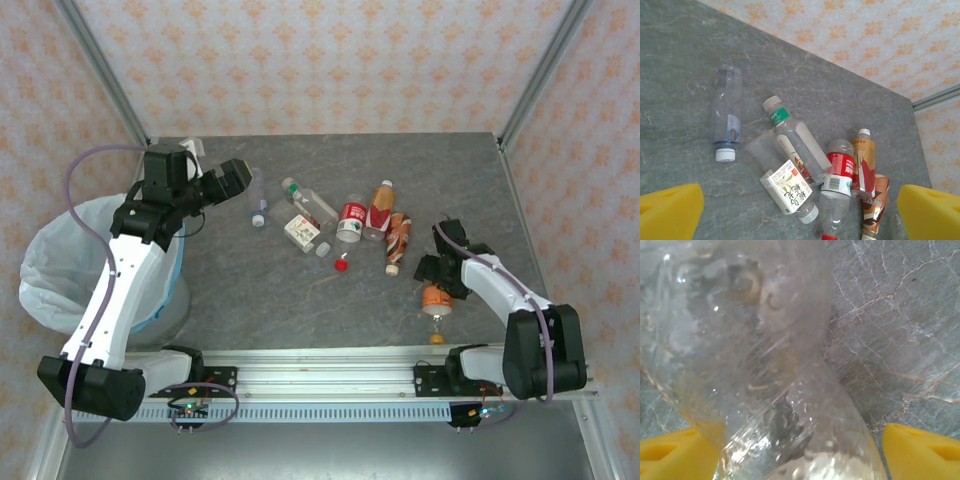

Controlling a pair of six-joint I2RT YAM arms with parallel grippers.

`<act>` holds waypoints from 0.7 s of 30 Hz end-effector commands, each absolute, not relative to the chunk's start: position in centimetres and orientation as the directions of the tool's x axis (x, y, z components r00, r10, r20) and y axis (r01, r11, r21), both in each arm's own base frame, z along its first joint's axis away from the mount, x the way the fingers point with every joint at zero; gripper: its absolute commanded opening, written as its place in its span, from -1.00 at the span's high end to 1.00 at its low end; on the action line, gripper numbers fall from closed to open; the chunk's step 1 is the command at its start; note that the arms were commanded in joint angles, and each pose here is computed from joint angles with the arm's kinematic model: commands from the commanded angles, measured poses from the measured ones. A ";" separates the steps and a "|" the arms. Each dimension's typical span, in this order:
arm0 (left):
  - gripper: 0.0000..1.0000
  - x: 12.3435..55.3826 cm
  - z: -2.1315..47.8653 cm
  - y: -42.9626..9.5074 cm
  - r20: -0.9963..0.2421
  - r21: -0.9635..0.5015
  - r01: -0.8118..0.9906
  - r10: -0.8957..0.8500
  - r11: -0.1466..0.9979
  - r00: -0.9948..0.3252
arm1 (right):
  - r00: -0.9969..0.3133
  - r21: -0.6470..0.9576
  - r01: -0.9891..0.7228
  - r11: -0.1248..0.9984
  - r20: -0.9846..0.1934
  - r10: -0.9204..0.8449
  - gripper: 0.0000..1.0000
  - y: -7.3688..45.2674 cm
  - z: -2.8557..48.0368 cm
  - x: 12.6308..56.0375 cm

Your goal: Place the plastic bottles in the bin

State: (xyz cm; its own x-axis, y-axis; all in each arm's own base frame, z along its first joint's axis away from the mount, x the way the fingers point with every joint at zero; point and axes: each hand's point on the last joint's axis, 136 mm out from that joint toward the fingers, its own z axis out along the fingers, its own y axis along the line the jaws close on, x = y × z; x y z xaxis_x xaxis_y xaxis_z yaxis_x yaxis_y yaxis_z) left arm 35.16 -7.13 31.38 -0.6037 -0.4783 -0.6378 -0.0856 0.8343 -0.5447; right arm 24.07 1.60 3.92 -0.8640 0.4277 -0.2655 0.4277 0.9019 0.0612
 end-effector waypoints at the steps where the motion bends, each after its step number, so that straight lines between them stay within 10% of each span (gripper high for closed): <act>1: -1.00 35.3 32.0 -7.4 -0.648 -0.563 -0.065 -0.489 0.824 -0.585 | -0.825 0.087 0.480 0.873 -0.294 0.483 -0.58 1.6 3.8 25.1; 21: -1.00 35.4 31.8 -6.4 -0.707 -0.524 -0.060 -0.473 0.850 -0.526 | -0.667 0.178 0.532 0.828 -0.514 0.540 0.07 -0.3 8.3 25.7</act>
State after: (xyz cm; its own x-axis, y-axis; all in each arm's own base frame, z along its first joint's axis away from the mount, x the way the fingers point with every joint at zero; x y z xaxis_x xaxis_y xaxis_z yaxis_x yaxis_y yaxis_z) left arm 35.46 -6.53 30.66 -0.5622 -0.5015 -0.6576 -0.1016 0.8310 -0.5469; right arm 25.55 0.41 7.20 -0.7148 0.5314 -0.4547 0.5165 0.8395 0.1691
